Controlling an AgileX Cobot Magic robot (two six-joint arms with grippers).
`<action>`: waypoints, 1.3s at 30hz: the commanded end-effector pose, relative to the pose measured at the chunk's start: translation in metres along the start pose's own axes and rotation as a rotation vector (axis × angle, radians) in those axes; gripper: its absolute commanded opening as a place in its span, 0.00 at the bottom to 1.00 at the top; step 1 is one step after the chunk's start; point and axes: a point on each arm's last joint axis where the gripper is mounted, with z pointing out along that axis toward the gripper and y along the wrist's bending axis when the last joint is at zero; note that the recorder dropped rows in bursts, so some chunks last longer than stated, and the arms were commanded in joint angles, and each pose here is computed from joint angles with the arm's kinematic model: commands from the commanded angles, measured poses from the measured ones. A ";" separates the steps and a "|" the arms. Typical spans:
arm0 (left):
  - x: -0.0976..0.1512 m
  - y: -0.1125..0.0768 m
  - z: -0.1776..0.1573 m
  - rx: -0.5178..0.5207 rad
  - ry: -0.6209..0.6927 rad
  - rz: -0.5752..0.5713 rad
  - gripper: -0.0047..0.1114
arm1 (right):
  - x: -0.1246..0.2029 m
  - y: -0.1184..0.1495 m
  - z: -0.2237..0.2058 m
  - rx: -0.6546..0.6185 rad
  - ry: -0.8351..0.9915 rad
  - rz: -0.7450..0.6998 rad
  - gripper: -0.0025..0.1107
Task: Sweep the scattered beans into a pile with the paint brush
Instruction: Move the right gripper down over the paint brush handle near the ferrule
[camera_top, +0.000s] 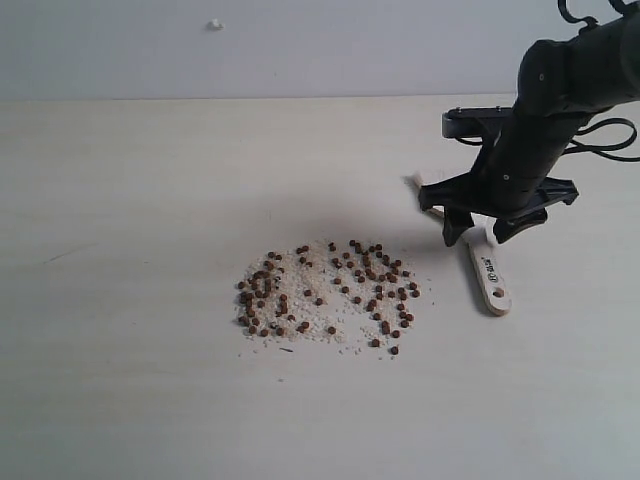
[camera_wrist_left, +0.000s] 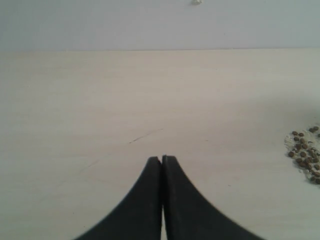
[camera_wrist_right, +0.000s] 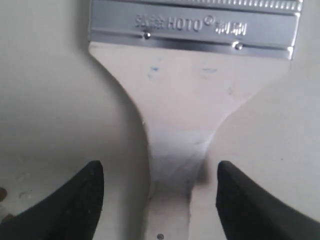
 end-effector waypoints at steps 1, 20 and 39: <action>0.000 0.000 0.000 -0.004 -0.013 0.003 0.04 | -0.001 0.001 0.003 -0.001 0.004 0.009 0.56; 0.000 0.000 0.000 -0.004 -0.013 0.003 0.04 | 0.007 0.005 0.003 0.111 0.057 0.019 0.52; 0.000 0.000 0.000 -0.004 -0.013 0.005 0.04 | 0.001 0.005 0.004 0.111 -0.005 0.014 0.52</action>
